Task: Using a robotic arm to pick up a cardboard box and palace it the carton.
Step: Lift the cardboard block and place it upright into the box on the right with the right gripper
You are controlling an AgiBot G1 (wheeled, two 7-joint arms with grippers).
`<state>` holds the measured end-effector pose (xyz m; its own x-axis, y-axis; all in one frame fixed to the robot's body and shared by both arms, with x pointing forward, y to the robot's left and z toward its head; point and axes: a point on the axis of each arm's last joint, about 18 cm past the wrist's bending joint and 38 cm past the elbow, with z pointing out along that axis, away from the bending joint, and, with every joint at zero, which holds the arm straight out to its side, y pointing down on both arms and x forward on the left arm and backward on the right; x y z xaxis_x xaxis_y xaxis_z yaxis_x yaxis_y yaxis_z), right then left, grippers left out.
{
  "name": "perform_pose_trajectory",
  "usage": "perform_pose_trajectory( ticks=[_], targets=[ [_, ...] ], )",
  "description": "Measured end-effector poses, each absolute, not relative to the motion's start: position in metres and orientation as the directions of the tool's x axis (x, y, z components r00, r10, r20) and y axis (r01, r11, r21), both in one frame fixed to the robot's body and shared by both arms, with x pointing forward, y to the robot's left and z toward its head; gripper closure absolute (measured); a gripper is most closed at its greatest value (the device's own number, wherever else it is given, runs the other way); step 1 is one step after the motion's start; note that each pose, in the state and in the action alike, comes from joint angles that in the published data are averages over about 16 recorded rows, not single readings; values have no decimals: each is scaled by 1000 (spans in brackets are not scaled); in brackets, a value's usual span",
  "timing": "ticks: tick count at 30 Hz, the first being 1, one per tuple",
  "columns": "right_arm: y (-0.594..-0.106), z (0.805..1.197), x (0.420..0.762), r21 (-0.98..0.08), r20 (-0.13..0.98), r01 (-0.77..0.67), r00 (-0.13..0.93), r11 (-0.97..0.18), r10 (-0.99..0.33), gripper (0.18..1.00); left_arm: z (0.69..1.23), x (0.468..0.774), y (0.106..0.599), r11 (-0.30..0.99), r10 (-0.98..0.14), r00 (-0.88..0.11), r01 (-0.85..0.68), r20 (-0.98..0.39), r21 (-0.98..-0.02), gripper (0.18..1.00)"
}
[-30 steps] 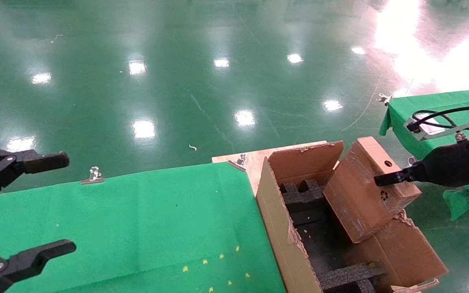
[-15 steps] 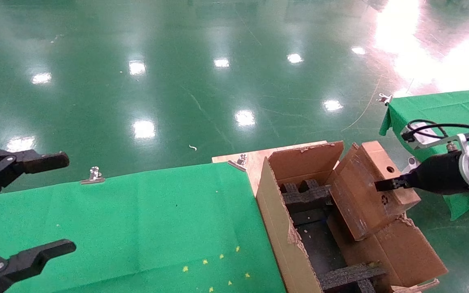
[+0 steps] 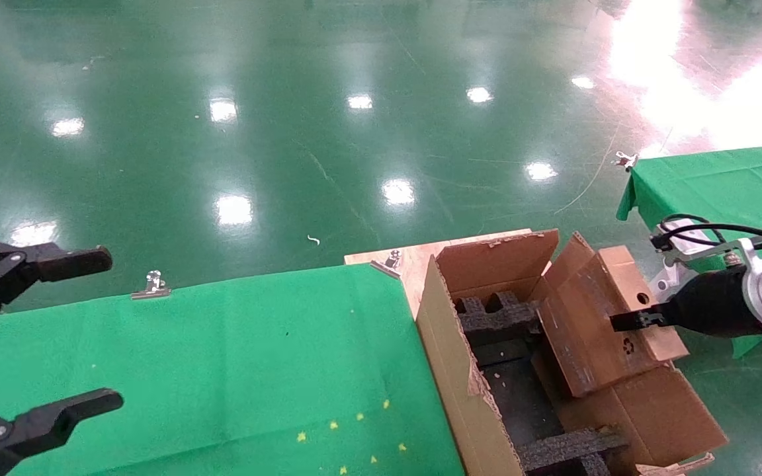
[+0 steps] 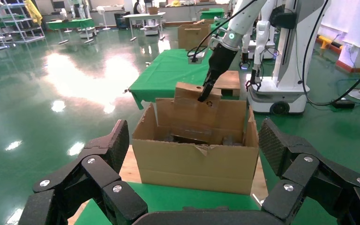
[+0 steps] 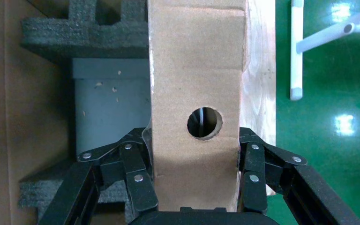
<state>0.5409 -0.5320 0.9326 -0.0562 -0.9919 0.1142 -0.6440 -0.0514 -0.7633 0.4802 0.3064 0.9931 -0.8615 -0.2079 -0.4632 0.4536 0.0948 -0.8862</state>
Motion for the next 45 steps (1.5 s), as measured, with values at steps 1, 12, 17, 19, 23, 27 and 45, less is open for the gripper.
perform_pose_trajectory(
  ticks=[1,12,17,19,23,27,45],
  targets=[
    [-532,933,540,-762,114,-646,-59,-49,-992,819,993,480,306,95,-208,-862,454,-463,-886,184],
    [-533,933,533,-742,118,-670,-86,-31,-989,828,993,480,306,95,-208,-862,454,-463,-886,184],
    [-533,931,533,-733,120,-680,-91,-26,-989,835,993,480,306,95,-208,-862,454,-463,-886,184],
    [-533,929,534,-729,122,-684,-93,-26,-988,838,993,480,306,95,-208,-862,454,-463,-886,184],
    [-535,924,538,-722,130,-691,-93,-30,-987,841,993,480,306,95,-208,-862,454,-463,-886,184],
    [-536,918,544,-717,141,-697,-92,-37,-986,844,993,480,306,95,-208,-862,454,-463,-886,184],
    [-534,883,588,-695,177,-713,-52,-87,-983,850,993,480,306,95,-208,-862,454,-463,-886,184]
  ],
)
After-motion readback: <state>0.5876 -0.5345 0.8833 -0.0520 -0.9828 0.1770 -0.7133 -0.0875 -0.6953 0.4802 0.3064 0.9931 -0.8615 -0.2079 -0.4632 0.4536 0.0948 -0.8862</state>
